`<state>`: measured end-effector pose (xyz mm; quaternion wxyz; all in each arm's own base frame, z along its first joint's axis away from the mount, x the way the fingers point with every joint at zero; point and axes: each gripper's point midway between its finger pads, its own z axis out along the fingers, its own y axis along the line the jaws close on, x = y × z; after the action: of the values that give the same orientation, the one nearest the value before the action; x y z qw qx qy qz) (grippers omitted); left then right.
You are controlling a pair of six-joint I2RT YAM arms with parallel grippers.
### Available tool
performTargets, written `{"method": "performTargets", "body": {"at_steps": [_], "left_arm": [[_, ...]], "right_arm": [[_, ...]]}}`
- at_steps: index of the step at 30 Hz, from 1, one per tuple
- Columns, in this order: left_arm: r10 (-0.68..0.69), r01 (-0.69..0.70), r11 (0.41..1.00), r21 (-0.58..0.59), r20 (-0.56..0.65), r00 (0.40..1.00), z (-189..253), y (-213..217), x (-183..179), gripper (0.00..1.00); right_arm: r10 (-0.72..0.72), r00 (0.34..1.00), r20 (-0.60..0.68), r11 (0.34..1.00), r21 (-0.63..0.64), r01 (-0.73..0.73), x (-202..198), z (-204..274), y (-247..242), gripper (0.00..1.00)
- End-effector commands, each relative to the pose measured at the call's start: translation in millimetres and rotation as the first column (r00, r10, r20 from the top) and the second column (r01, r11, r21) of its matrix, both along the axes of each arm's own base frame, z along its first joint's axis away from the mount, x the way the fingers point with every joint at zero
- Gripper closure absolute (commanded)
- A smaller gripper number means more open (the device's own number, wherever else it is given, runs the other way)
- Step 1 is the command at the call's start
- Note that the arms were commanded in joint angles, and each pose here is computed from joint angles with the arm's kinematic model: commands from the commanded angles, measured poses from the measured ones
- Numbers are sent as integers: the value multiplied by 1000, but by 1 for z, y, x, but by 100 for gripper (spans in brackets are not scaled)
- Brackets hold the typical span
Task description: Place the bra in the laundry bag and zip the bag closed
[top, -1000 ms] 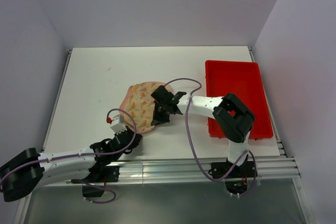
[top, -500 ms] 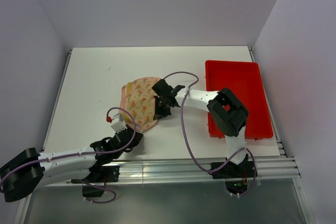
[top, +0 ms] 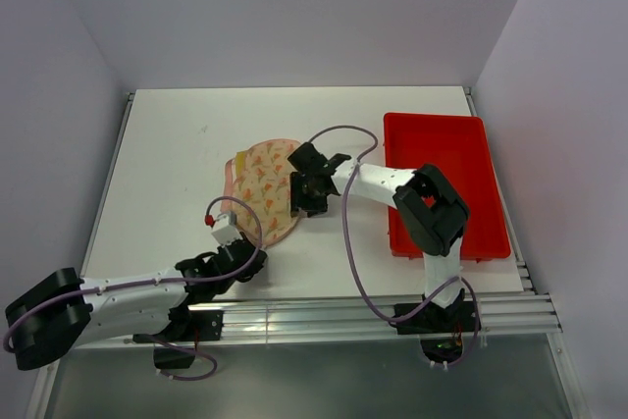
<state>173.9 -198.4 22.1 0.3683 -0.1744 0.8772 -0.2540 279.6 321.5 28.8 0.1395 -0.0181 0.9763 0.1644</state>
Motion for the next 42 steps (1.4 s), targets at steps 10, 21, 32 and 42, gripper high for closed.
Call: {"method": "performTargets", "body": {"at_steps": [10,21,32,42], "left_arm": [[-131,131,991,25,10,991,4,-23,-2,100],[-274,275,962,-2,59,960,25,-65,4,100],[-378,379,925,-5,63,924,33,-95,5,100],[-426,428,904,-12,70,902,38,-105,2,100]], "right_arm": [[-136,987,88,980,158,121,-2,66,-22,35],[-192,981,-21,922,338,188,-56,49,-1,35],[-314,944,-99,840,434,325,-61,39,6,30],[-370,915,-160,788,468,401,-64,21,18,30]]}}
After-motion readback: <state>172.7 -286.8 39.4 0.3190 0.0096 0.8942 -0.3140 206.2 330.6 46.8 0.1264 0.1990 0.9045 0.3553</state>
